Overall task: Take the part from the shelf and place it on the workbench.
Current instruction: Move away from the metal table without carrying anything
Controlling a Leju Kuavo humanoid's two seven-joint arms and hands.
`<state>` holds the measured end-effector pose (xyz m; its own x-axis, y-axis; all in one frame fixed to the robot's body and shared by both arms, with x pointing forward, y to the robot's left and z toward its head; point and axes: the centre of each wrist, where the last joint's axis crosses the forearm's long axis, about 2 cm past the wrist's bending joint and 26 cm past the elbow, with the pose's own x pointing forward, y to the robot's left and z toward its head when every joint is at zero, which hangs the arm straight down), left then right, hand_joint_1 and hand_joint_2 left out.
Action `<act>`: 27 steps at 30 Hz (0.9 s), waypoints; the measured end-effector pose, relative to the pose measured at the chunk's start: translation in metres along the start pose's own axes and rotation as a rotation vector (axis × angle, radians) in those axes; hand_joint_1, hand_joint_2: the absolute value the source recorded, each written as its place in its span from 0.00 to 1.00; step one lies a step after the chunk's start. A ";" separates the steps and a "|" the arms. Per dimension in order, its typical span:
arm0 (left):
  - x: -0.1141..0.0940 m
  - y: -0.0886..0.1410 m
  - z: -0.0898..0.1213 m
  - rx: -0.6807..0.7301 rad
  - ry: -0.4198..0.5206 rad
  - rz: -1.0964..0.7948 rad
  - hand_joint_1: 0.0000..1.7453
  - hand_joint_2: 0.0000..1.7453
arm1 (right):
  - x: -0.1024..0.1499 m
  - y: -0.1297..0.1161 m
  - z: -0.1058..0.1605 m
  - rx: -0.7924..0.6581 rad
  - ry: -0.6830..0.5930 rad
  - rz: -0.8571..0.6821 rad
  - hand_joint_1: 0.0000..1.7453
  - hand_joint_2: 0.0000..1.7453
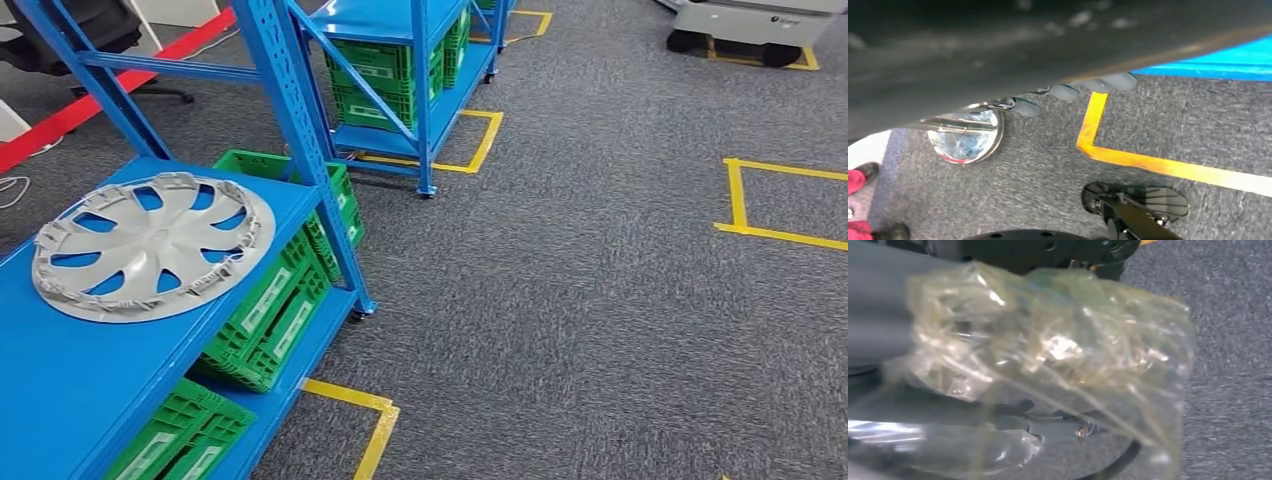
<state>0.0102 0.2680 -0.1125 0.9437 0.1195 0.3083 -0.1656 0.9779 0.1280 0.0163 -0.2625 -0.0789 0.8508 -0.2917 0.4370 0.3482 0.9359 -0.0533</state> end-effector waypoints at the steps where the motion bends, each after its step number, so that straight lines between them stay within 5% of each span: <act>1: 0.000 0.000 0.000 0.001 -0.001 -0.001 0.00 0.00 | 0.000 0.000 0.000 0.001 0.000 0.000 0.00 0.00; 27: 0.000 0.001 0.000 0.010 -0.026 -0.038 0.00 0.00 | 0.001 -0.005 -0.002 -0.024 -0.041 -0.012 0.00 0.00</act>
<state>0.0096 0.2686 -0.1124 0.9417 0.0775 0.3275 -0.1327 0.9798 0.1497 0.0161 -0.2681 -0.0799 0.8298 -0.2938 0.4745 0.3680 0.9272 -0.0695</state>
